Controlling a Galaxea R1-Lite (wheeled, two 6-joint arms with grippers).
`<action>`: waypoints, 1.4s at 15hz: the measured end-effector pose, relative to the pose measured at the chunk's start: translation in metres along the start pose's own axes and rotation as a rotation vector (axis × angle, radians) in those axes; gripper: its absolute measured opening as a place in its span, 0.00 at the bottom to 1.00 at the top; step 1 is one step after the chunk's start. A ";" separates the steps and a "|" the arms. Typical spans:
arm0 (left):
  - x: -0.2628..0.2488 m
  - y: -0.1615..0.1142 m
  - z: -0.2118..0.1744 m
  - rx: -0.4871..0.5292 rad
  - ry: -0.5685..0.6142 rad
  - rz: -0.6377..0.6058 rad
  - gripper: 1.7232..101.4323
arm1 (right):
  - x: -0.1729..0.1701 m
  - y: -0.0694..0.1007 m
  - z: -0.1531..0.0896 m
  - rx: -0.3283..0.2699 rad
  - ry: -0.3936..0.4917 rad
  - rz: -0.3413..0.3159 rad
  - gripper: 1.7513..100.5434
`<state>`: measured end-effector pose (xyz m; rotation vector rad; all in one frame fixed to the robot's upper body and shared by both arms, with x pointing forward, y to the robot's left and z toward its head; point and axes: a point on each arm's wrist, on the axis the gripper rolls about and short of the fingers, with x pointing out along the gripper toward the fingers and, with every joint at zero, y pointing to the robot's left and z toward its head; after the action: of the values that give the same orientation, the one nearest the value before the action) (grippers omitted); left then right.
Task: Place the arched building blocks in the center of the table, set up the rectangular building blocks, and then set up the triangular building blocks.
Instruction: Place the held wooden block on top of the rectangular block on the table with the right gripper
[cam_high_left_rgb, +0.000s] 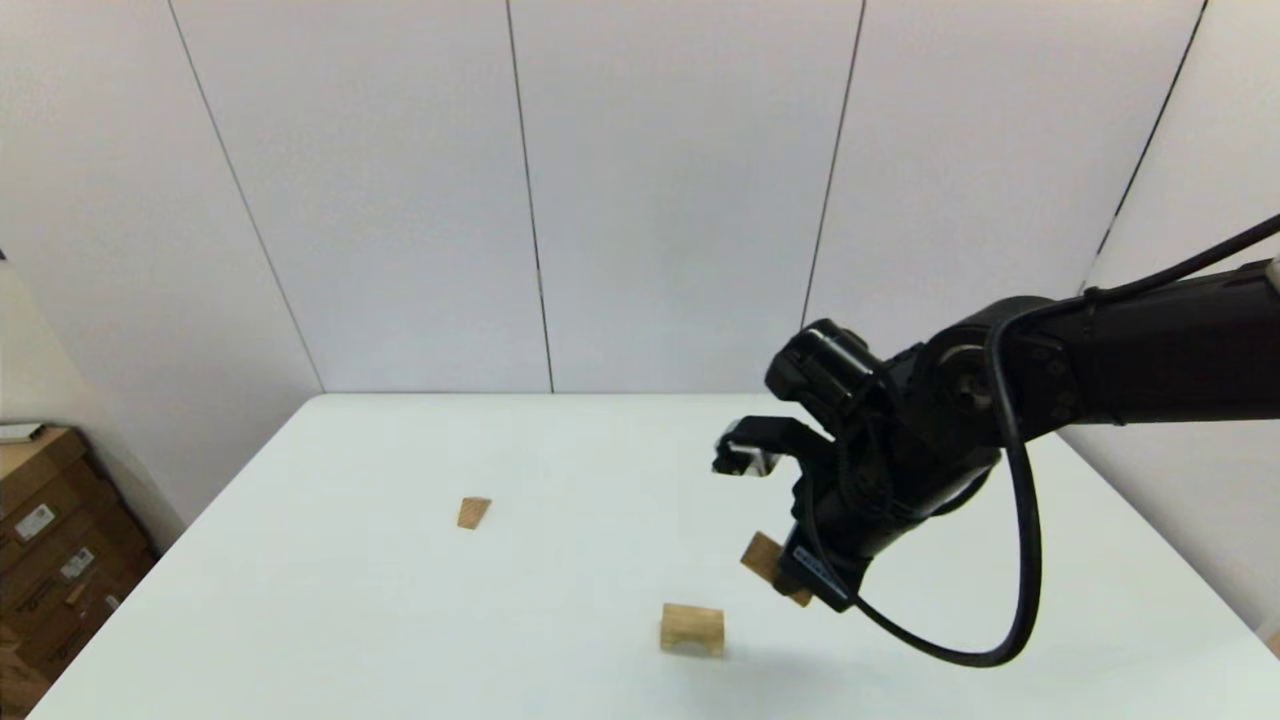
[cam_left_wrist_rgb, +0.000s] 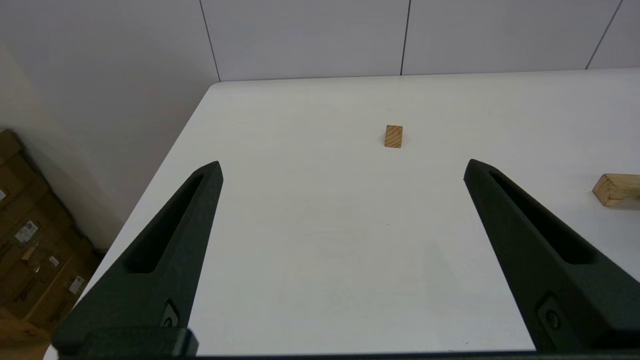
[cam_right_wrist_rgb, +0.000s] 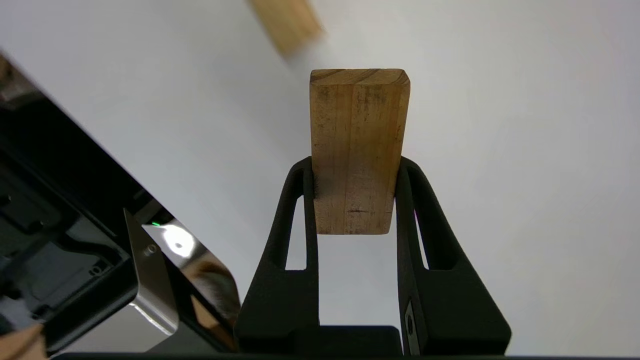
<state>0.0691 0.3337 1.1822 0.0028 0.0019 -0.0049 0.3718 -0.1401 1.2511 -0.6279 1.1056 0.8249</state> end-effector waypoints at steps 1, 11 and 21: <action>0.000 0.000 0.000 0.000 0.000 0.000 0.96 | 0.001 0.007 0.008 -0.071 0.005 0.010 0.23; 0.000 0.000 0.000 0.000 0.000 0.000 0.96 | 0.038 0.047 0.053 -0.540 0.107 0.078 0.23; 0.000 0.000 0.000 0.000 0.000 0.000 0.96 | 0.075 0.049 0.066 -0.558 0.144 0.099 0.23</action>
<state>0.0691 0.3337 1.1821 0.0032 0.0023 -0.0049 0.3819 -0.0415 1.2009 -1.1169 1.0423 1.2039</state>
